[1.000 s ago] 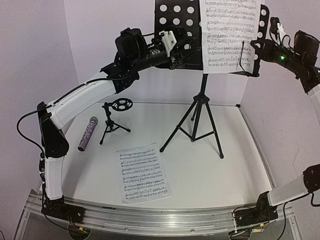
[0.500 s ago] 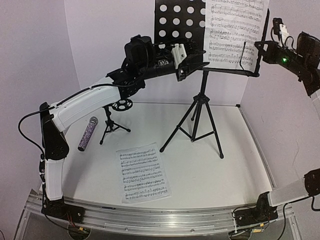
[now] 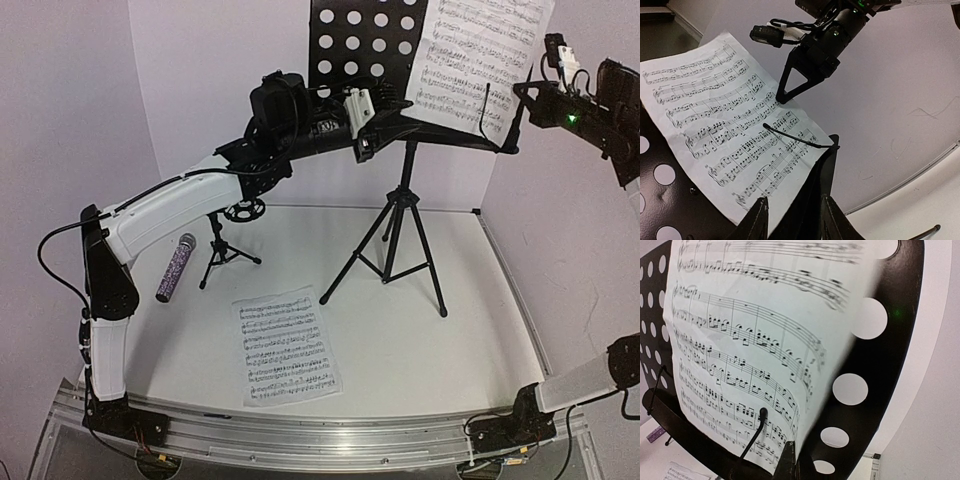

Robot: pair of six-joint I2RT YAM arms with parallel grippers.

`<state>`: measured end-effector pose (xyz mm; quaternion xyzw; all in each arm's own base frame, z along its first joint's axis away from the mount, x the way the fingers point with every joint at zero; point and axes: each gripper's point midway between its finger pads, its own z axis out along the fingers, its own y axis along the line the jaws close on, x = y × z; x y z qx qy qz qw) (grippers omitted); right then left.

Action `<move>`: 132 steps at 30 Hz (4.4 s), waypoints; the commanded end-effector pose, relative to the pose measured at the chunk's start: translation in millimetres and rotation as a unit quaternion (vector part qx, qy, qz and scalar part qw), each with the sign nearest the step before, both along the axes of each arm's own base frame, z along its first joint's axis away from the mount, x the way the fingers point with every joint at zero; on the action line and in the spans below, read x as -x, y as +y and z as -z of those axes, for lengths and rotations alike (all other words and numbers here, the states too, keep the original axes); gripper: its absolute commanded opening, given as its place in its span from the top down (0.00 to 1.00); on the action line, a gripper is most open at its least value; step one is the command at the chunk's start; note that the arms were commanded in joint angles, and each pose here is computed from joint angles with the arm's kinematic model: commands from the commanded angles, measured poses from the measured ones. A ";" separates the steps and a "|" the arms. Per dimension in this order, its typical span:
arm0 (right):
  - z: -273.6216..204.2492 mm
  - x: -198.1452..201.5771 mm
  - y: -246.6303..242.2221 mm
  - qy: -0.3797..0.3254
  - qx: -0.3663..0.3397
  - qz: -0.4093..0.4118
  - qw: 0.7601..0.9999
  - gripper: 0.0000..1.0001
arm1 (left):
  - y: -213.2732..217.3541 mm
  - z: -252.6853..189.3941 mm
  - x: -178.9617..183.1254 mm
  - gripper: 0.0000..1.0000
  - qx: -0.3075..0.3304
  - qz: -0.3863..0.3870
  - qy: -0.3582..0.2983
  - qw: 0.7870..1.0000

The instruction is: Set up the instrument practice props

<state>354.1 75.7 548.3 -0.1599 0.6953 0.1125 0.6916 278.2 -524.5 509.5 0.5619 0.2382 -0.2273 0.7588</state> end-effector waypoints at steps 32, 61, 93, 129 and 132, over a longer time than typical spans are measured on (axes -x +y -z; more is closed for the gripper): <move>-7.7 4.1 -11.7 -0.022 0.108 0.019 0.994 1.00 | -5.0 2.7 -7.6 0.57 0.026 -0.014 -0.015 0.999; -11.4 8.2 -17.3 -0.029 0.130 0.034 0.991 0.99 | -5.9 6.7 -9.4 0.57 0.020 -0.017 -0.011 1.000; 1.8 -2.5 -34.5 -0.010 0.138 0.084 0.987 1.00 | -4.1 7.8 -6.1 0.55 0.019 -0.017 -0.028 0.999; -7.2 -5.8 -34.5 -0.022 0.144 0.085 0.986 1.00 | -4.3 9.5 -8.0 0.55 0.016 -0.020 -0.021 0.999; -2.4 -5.5 -35.0 -0.017 0.145 0.086 0.986 1.00 | -4.0 9.0 -7.9 0.55 0.016 -0.020 -0.022 0.999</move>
